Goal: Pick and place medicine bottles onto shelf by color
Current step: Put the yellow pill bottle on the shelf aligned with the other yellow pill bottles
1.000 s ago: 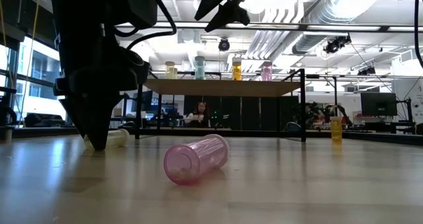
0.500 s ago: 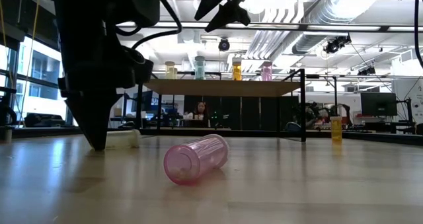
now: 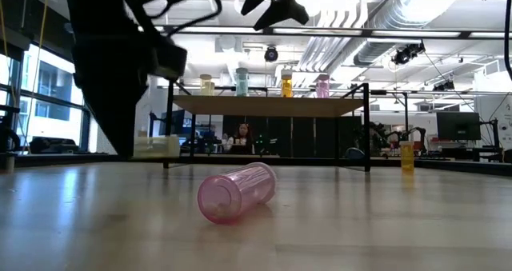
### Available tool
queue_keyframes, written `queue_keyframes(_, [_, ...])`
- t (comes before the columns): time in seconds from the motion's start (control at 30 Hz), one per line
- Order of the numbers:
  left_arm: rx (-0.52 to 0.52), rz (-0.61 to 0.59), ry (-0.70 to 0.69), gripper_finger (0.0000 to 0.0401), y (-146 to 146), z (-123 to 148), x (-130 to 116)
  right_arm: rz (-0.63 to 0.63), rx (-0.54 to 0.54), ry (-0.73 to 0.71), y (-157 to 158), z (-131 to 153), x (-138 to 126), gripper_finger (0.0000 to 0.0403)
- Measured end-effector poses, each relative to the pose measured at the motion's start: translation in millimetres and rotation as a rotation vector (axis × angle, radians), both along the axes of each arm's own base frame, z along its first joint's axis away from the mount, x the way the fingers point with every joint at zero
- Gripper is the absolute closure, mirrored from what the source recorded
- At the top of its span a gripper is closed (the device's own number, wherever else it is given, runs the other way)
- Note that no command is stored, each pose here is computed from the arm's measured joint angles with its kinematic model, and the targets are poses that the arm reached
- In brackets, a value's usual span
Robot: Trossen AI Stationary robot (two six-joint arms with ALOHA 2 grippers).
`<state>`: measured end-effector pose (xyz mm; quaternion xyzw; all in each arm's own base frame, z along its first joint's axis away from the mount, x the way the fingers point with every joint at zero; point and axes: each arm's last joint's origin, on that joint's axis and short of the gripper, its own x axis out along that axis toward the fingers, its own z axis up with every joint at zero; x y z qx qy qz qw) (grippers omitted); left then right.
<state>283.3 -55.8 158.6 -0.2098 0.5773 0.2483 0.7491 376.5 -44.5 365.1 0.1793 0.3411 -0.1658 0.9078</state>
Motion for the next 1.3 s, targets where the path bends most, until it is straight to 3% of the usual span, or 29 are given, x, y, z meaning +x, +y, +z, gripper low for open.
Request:
queue_keyframes(0.3, [-0.004, -0.026, -0.156, 0.0304, 3.0, 41.5, -11.0, 0.064, 0.061, -0.006, 2.6, -0.1, 0.2, 0.0198])
queue_keyframes(0.53, [0.039, -0.078, -0.359, 0.0304, 6.8, 81.5, -21.8, 0.111, 0.099, -0.033, 4.2, 1.6, 1.9, 0.0198])
queue_keyframes(0.83, [0.193, -0.05, -0.559, 0.0304, 17.3, 121.3, -41.6, 0.191, 0.04, -0.214, 5.3, 19.9, 8.4, 0.0198])
queue_keyframes(1.1, [0.238, -0.05, -0.697, 0.0304, 26.3, 145.1, -51.5, 0.219, -0.02, -0.437, 11.1, 58.2, -4.6, 0.0198])
queue_keyframes(1.3, [0.296, -0.087, -0.849, 0.0304, 27.0, 163.5, -47.9, 0.276, -0.047, -0.535, 35.0, 80.5, -18.9, 0.0198])
